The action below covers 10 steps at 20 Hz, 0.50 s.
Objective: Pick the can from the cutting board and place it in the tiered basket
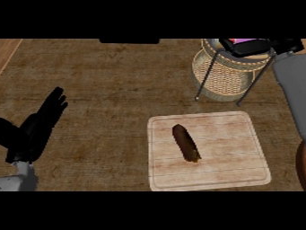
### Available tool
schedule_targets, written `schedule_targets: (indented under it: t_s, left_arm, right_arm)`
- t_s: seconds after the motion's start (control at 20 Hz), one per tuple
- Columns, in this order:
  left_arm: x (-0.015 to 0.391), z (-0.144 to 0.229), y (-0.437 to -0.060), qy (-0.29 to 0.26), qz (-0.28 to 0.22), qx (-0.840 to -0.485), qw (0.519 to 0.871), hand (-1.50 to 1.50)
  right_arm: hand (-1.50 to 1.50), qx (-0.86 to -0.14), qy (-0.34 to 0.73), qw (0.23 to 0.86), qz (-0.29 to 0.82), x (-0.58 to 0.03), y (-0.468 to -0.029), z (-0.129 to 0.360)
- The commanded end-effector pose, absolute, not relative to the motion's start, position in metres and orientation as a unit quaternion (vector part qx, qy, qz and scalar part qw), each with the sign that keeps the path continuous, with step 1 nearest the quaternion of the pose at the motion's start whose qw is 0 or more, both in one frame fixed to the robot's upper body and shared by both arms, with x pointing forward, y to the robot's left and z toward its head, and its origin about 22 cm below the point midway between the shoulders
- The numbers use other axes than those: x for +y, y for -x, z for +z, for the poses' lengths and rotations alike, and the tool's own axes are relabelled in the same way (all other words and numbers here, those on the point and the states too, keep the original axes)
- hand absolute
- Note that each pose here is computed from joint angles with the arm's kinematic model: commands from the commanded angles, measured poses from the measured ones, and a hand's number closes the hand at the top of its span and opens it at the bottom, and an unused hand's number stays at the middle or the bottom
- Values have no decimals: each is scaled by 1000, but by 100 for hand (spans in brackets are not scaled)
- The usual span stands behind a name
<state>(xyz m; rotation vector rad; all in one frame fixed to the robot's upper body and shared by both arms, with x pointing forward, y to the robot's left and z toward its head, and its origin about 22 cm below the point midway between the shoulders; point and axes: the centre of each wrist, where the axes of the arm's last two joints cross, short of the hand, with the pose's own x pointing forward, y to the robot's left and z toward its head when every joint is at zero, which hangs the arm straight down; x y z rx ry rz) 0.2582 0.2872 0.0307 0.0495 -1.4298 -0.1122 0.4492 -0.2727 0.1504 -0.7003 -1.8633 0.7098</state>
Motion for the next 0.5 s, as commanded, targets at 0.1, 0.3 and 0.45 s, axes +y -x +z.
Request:
schedule_targets:
  t_s: [0.1, 0.3, 0.45]
  left_arm:
    - [288, 19, -254, -33, -39, -658, 751, 0]
    - [283, 38, -262, -24, -48, -652, 757, 0]
    - [289, 33, -256, -30, -45, -650, 758, 0]
  right_arm:
    - [-150, -768, 279, 490, 304, -243, -460, 146]
    - [-150, -787, 243, 514, 241, -239, -465, 148]
    - [-150, -796, 201, 536, 195, -245, -465, 157]
